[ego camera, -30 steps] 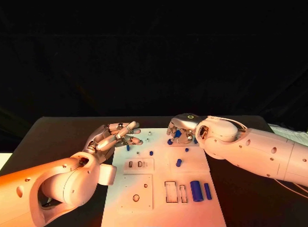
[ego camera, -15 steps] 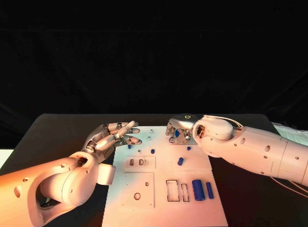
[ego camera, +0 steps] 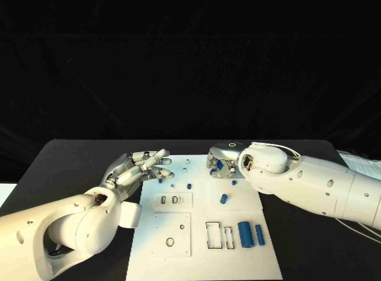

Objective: Assemble the parts on the task board

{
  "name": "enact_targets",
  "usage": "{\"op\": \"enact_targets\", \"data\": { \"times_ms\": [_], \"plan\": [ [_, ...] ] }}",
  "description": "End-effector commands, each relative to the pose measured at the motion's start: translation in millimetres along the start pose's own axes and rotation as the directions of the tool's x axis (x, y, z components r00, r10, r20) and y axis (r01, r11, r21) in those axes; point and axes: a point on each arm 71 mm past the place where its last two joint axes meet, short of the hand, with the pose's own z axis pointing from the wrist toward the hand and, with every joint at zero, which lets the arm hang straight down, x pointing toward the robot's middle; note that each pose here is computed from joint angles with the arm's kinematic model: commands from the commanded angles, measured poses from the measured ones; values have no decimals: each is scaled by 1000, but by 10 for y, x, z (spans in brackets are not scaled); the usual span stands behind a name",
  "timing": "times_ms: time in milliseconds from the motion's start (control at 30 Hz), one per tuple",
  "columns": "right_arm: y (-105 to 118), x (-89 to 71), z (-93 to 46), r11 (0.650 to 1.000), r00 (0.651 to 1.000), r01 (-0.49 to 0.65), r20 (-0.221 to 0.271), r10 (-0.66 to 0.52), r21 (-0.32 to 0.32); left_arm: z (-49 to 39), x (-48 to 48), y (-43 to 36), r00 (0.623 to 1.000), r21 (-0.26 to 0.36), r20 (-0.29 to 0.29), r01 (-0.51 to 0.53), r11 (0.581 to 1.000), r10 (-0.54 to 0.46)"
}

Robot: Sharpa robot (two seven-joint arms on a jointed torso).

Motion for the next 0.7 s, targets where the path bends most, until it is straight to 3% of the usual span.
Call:
{"op": "enact_targets", "data": {
  "times_ms": [33, 700],
  "plan": [
    [-3, 16, -5, 1000, 1000, 29, -12, -29, 7, 4, 10, -9, 1000, 3, -11, 4, 1000, -4],
    [-18, -1, -51, 999, 999, 35, 26, -35, -1, 5, -18, -3, 1000, -6, -4, 1, 1000, -1]
  ]
}}
